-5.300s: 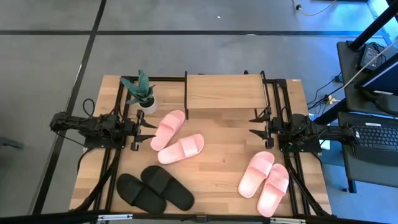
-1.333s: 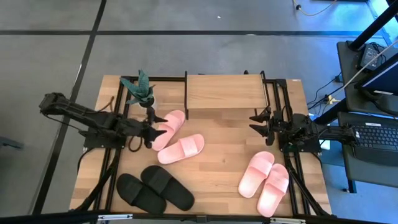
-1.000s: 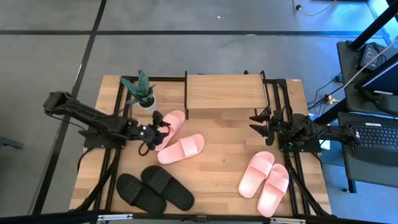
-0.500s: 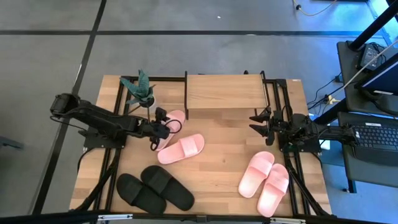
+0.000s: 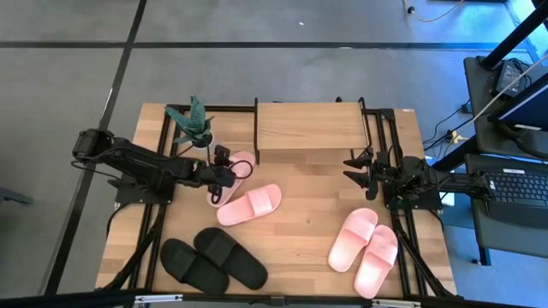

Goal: Pick and place slides into the shelf
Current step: Put the pink slipper on the shelf

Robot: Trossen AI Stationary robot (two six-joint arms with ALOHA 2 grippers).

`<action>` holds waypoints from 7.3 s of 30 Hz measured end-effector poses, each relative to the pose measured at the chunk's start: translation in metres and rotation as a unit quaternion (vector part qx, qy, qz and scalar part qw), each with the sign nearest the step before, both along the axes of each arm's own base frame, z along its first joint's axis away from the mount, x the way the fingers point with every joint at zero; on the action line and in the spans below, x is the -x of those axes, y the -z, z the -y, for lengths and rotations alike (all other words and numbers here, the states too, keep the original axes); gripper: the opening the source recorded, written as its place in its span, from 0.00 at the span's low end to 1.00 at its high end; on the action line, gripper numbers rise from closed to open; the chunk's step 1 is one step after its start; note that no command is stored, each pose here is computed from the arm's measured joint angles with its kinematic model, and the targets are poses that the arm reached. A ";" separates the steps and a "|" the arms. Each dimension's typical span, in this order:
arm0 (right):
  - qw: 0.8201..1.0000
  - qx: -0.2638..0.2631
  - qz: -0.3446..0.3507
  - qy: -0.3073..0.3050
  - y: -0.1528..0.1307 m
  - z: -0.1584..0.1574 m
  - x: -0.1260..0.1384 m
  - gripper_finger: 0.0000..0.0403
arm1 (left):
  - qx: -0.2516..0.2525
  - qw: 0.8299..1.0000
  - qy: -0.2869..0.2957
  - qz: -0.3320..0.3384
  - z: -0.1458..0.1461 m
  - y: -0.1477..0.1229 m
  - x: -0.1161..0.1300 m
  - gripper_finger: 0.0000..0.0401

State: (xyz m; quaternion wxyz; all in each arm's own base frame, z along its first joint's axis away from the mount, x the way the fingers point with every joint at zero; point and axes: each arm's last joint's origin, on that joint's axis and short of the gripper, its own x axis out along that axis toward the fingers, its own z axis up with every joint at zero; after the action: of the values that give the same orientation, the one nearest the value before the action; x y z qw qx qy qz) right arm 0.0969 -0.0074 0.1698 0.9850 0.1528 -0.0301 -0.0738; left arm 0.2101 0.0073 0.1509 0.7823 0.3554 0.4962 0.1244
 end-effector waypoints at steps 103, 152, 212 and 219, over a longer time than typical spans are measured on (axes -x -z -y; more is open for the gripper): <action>0.998 -0.067 0.006 -0.021 0.001 -0.001 0.000 0.52 | -0.117 0.909 -0.345 0.202 -0.109 -0.166 -0.227 0.00; 0.998 -0.064 0.005 -0.021 0.001 -0.001 0.000 0.52 | -0.063 0.938 -0.307 0.150 -0.113 -0.126 -0.244 0.15; 0.998 -0.006 -0.018 -0.064 0.003 -0.004 -0.001 0.52 | 0.232 0.934 0.055 0.266 0.011 -0.327 -0.137 0.51; 0.997 0.029 -0.024 -0.067 0.004 -0.004 -0.002 0.52 | 0.238 0.938 0.079 0.238 0.062 -0.312 -0.123 0.51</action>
State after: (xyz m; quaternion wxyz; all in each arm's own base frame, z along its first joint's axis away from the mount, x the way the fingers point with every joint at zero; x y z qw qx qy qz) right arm 0.0986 -0.0034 0.1660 0.9923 0.1238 0.0022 -0.0104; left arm 0.3331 -0.0550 0.4629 0.9466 0.1570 0.2808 0.0216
